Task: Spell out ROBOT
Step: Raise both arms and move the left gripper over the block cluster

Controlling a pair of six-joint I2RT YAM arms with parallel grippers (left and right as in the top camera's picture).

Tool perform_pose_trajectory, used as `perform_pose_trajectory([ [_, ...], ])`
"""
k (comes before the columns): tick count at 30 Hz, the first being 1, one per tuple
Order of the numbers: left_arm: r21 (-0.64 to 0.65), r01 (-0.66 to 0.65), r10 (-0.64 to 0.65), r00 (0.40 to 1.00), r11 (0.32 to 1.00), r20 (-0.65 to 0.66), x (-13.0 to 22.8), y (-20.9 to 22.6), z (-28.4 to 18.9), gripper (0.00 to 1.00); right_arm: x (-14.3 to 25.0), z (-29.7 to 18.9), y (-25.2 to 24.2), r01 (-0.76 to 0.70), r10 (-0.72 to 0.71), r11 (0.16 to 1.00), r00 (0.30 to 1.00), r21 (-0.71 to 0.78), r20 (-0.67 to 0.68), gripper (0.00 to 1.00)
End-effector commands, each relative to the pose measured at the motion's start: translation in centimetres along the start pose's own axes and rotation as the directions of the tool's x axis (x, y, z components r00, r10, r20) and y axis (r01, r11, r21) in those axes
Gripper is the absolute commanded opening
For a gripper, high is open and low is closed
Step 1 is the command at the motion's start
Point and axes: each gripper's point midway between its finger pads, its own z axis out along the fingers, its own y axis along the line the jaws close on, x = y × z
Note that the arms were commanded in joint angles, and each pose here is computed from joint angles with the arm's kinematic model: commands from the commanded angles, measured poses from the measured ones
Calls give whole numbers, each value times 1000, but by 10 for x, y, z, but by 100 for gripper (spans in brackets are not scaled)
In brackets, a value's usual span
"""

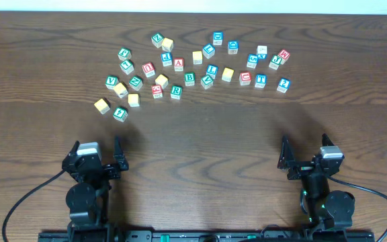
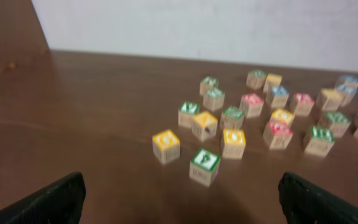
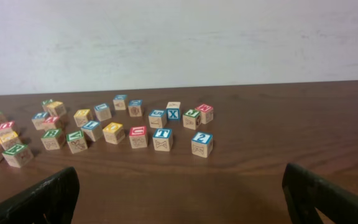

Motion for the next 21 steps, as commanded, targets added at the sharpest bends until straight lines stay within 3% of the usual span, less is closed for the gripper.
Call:
perform_pose_trajectory([
  [1,-5,-8,8,1000,1000,-17,-7,0,1,98,-13,-2,3,4,-3,1000,1000,-13,29,99],
  [18,-5,-12,12,997,1000,-76,-52,-3,13,97,-46,-6,9,7,-5,999,998,-33,67,99],
  [21,41,-9,12,996,999,-84,-62,-12,17,98,-54,-5,10,6,-5,999,999,-34,53,99],
])
